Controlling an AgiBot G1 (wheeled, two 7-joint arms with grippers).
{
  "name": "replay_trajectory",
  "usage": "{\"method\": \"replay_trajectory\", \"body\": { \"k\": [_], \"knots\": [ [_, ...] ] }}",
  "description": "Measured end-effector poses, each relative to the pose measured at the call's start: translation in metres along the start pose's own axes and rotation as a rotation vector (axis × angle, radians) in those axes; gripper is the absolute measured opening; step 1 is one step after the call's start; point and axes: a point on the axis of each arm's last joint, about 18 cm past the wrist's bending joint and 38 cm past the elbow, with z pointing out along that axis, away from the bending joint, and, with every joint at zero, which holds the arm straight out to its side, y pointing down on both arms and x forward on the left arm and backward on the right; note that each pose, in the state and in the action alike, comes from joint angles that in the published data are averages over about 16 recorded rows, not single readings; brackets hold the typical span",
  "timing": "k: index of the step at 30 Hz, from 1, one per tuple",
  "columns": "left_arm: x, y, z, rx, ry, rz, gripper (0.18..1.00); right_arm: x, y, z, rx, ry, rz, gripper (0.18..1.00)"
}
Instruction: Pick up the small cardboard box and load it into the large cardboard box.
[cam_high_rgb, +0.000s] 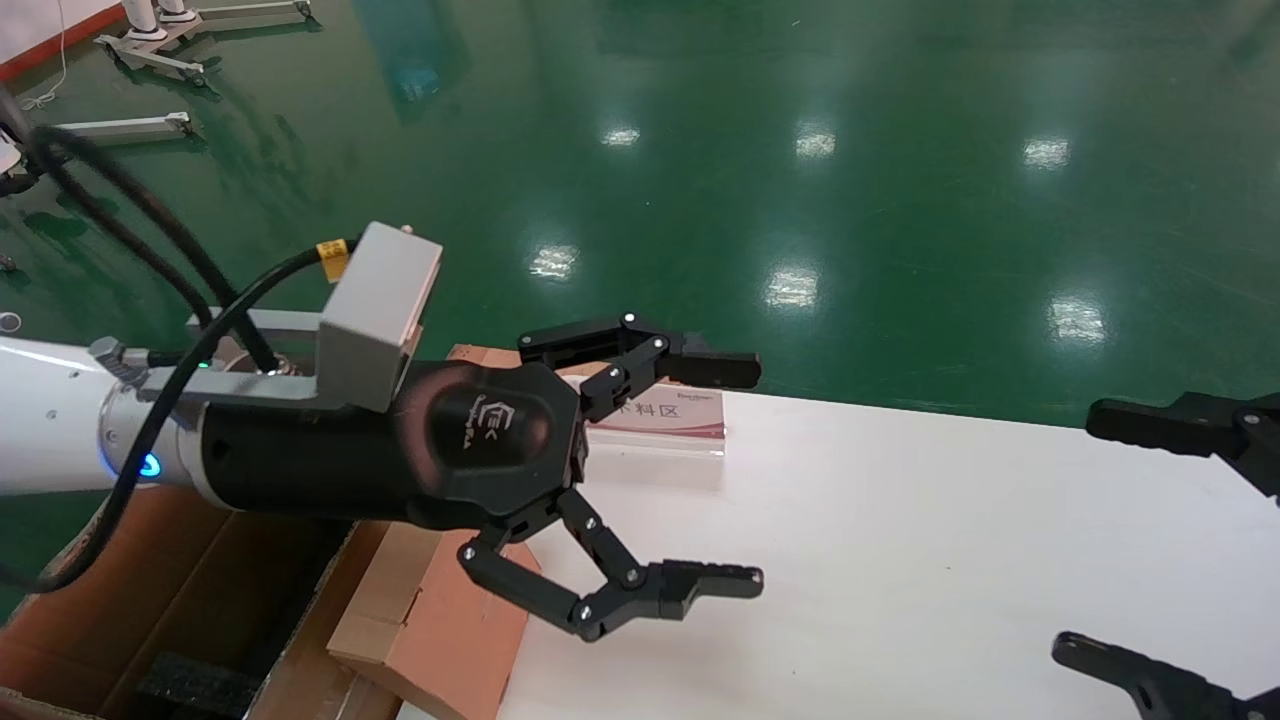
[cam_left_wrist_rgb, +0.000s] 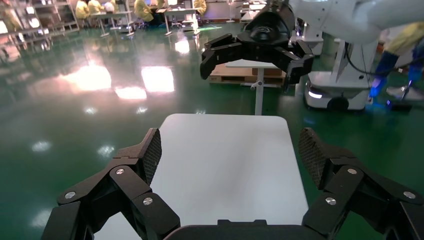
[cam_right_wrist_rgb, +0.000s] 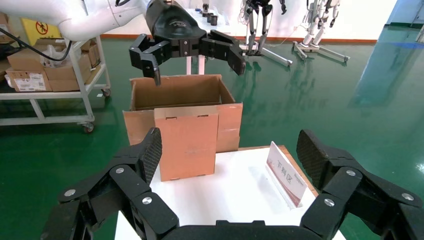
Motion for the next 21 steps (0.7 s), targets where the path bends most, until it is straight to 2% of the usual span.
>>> {"method": "replay_trajectory", "body": {
  "k": [6,21],
  "knots": [
    [-0.006,0.007,-0.002,-0.136,-0.029,-0.055,1.000,0.000,0.000,0.000,0.000,0.000,0.000,1.001],
    [-0.040,0.011,-0.007,-0.590,-0.136,-0.155,1.000,0.000,0.000,0.000,0.000,0.000,0.000,1.001]
  ]
}}
